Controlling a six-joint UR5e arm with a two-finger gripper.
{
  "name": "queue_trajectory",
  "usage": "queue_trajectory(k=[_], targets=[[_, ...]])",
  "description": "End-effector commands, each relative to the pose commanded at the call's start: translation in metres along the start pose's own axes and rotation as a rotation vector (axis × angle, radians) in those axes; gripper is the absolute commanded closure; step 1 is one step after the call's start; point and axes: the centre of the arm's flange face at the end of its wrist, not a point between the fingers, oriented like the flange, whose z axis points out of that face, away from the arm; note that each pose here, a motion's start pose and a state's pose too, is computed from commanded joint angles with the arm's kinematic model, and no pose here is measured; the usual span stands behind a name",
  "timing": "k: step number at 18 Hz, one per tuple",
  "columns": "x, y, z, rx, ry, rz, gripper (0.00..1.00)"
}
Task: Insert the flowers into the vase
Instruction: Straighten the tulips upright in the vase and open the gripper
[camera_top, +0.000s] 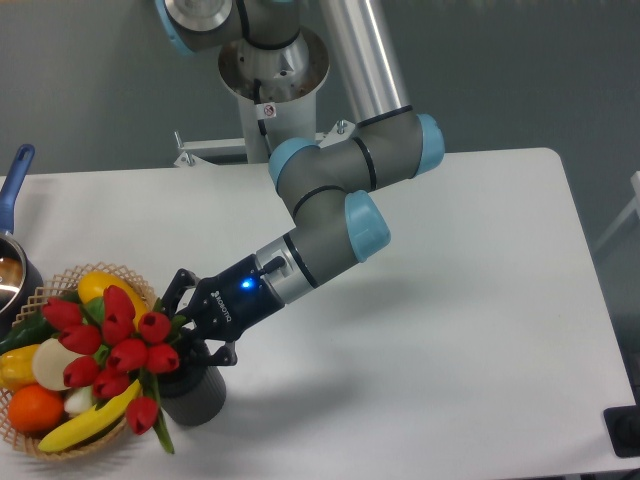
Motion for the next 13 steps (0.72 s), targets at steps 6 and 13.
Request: queue_trajectory(k=[6, 13], targets=[[0.006, 0.015, -0.006, -0.004, -0.006, 0.002, 0.39], [0.015, 0.013, -0.018, 0.001, -0.021, -0.005, 0.27]])
